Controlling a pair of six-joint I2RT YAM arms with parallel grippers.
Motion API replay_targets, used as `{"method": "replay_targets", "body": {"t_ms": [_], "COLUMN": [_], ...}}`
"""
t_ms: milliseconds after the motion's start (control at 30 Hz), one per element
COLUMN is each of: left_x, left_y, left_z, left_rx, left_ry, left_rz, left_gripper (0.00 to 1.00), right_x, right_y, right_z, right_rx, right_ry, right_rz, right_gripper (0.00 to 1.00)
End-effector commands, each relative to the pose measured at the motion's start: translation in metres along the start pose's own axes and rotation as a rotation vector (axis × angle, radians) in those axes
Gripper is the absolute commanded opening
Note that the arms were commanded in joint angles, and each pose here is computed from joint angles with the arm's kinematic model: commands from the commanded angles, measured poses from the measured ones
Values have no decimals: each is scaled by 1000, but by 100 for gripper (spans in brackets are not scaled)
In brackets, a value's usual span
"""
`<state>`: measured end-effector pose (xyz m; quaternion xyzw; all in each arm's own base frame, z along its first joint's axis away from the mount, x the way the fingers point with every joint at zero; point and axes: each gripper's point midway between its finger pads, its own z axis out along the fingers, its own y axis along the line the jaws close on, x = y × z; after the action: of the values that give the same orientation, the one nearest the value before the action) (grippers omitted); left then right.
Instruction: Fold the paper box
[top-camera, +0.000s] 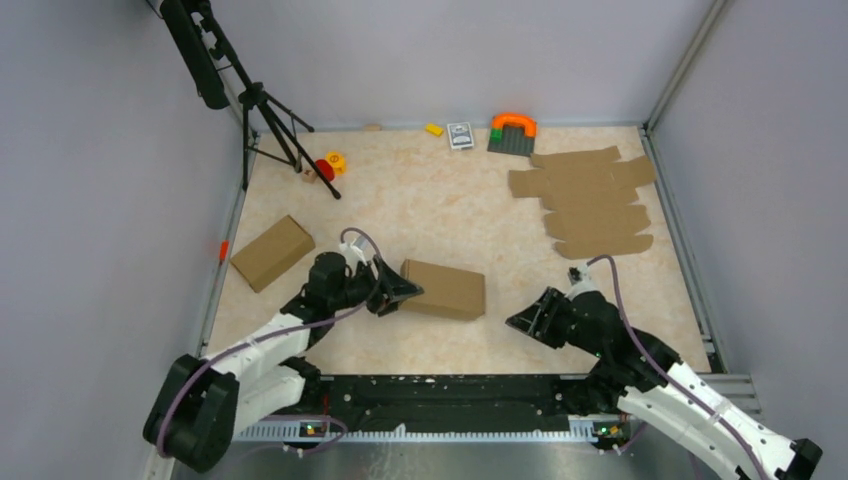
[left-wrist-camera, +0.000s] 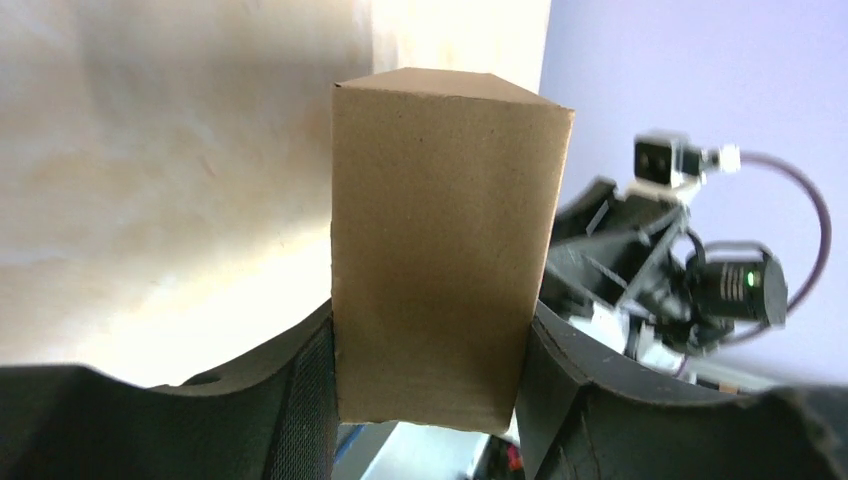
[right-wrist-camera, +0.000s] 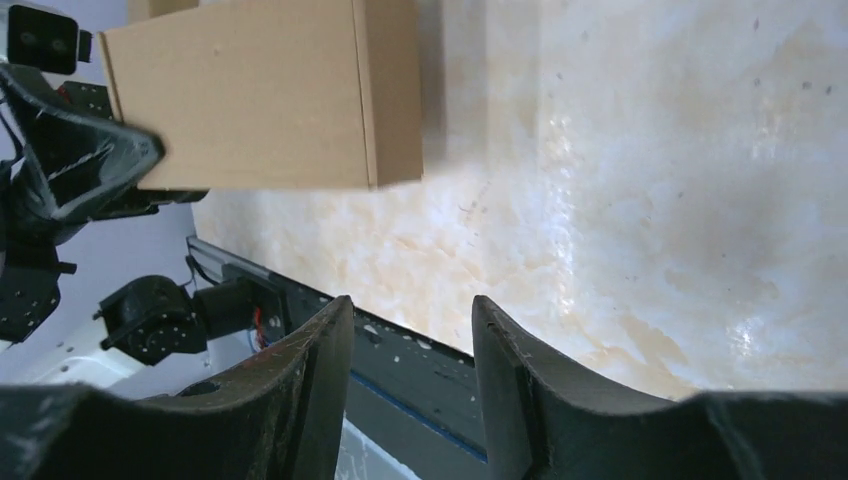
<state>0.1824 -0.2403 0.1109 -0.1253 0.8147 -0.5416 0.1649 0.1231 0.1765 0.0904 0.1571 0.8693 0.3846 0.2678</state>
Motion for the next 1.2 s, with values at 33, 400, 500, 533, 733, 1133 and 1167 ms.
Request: {"method": "replay_targets", "body": {"t_ms": [33, 400, 500, 533, 733, 1133, 1167], "left_x": [-80, -226, -235, -235, -240, -238, -237], "left_y": [-15, 16, 26, 30, 49, 78, 79], "left_z": [-38, -198, -228, -237, -258, -275, -275], "left_rx": [-76, -141, -167, -187, -124, -238, -243], "left_ry": [-238, -808, -876, -893, -950, -950, -948], "left_rz": [102, -104, -131, -143, -188, -216, -216], "left_gripper": [48, 47, 47, 47, 46, 48, 47], "right_x": [-32, -32, -28, -26, -25, -17, -17], "right_y": [25, 69, 81, 84, 99, 108, 108], "right_z": [-22, -35, -38, -39, -43, -46, -46], "right_rx": [-7, -115, -136, -143, -194, -253, -253], "right_ry": [-109, -38, 6, 24, 49, 87, 88], "right_rz": [-103, -177, -216, -228, -267, -267, -269], "right_gripper": [47, 47, 46, 46, 46, 46, 46]}}
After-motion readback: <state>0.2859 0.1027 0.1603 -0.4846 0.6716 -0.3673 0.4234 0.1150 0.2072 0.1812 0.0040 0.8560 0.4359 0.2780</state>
